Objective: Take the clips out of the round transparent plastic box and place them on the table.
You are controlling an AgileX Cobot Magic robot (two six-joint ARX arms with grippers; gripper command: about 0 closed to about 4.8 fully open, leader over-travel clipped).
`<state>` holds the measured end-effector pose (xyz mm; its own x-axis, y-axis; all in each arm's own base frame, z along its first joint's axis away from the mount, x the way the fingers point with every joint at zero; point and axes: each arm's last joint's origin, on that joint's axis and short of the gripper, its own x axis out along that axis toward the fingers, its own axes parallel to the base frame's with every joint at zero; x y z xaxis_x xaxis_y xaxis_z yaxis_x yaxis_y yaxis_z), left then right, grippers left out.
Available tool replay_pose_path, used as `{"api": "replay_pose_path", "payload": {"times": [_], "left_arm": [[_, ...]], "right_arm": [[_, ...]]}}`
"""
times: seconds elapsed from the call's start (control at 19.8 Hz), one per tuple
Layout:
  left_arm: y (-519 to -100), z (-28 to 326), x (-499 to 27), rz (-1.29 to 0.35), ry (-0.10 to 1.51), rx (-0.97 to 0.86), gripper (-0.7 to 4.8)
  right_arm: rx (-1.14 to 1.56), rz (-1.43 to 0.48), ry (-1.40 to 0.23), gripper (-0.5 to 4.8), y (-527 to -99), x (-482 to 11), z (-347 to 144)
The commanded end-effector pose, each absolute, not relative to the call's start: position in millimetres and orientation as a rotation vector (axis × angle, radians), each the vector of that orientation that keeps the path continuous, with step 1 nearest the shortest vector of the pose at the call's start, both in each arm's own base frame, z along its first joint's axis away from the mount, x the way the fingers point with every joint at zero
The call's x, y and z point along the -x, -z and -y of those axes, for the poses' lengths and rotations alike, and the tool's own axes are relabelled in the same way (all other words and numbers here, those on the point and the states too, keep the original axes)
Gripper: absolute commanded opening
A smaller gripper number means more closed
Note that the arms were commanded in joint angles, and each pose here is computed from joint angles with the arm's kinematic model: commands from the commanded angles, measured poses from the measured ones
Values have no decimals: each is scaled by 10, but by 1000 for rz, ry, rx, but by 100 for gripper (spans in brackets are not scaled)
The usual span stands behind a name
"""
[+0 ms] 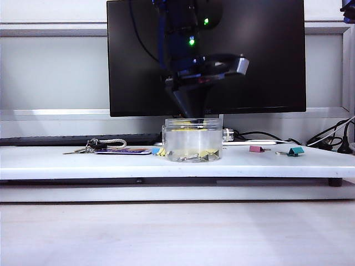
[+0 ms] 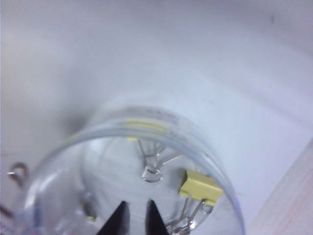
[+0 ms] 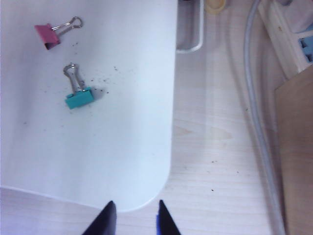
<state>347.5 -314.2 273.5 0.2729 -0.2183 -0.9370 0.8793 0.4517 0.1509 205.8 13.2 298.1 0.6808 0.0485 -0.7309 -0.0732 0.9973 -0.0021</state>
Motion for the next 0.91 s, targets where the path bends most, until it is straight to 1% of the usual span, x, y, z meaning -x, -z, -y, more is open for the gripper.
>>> {"api": "replay_pose_path", "payload": {"times": [0.05,0.15,0.35,0.61,0.66,0.71,0.91], "left_arm": [[-2650,3162,-3518,-1033,880,-781,63],[-2568,3180,-3545,-1047,904,-780,63],[-2444,3175,-3614,-1068,897,-781,68],[-2379,3194,-3667,-1053,897,-772,68],[-2371,3198,-3669,-1052,904,-768,72],[-2367,3201,-3672,-1050,911,-765,89],[-2262,3229,-3703,-1061,914,-765,90]], "right_arm": [[21,-803,-91,115,-2997,-2061,-140],[22,-804,-91,115,-2994,-2061,-140],[22,-803,-91,115,-2993,-2061,-140],[22,-803,-91,115,-2993,-2063,-140],[22,-802,-91,115,-2993,-2063,-140],[22,-801,-91,115,-2995,-2063,-140],[22,-797,-91,115,-2996,-2067,-141]]}}
